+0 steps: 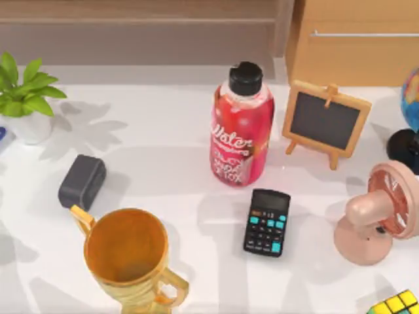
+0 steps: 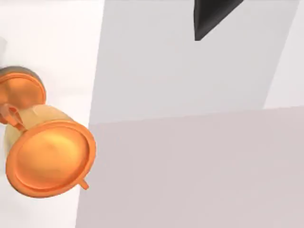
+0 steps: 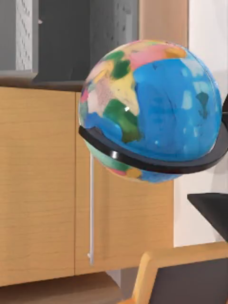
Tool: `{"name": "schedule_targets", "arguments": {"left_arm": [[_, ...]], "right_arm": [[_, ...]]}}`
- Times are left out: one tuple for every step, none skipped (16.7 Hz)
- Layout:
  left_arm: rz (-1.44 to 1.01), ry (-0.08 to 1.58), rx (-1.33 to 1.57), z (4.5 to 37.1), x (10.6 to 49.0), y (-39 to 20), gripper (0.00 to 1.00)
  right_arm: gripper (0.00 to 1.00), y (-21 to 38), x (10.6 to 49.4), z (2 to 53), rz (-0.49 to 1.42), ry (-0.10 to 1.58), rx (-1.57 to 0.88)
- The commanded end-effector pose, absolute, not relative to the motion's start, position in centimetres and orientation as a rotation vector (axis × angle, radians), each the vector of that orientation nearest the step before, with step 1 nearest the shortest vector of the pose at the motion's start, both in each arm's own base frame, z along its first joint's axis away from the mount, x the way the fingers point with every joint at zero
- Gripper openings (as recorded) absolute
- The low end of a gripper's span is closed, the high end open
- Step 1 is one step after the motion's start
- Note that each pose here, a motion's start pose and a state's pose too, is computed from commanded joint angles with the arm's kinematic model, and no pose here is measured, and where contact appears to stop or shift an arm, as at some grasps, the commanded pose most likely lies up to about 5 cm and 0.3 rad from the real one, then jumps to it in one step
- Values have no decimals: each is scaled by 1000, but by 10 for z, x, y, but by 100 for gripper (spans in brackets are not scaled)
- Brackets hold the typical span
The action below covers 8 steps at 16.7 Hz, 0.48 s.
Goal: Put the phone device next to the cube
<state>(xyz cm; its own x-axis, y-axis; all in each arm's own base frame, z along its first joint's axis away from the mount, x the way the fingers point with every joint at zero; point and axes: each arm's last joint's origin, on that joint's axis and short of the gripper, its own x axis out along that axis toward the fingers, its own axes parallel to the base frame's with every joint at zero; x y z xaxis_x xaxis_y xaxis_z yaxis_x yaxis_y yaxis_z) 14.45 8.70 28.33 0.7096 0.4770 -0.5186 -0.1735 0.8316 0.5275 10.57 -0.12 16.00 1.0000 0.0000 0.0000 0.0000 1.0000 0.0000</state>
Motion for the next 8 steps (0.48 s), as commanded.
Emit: {"name": "schedule_targets", "arguments": {"left_arm": [[370, 799, 469, 282, 153, 103, 100], [354, 905, 455, 277, 160, 119, 100], [329, 1008, 430, 268, 167, 136, 100], [296, 1104, 395, 257, 172, 152, 100], [259, 1191, 353, 244, 176, 168, 100], [219, 1268, 305, 230, 178, 181, 100], [179, 1335, 253, 215, 179, 193, 100], [140, 1392, 199, 200, 179, 203, 100]], "right_arm": [[100, -1, 106, 160, 0, 0, 0], [100, -1, 106, 160, 0, 0, 0], [100, -1, 106, 160, 0, 0, 0], [100, -1, 106, 160, 0, 0, 0], [100, -1, 106, 160, 0, 0, 0], [100, -1, 106, 160, 0, 0, 0], [100, -1, 106, 160, 0, 0, 0], [100, -1, 106, 160, 0, 0, 0]]}}
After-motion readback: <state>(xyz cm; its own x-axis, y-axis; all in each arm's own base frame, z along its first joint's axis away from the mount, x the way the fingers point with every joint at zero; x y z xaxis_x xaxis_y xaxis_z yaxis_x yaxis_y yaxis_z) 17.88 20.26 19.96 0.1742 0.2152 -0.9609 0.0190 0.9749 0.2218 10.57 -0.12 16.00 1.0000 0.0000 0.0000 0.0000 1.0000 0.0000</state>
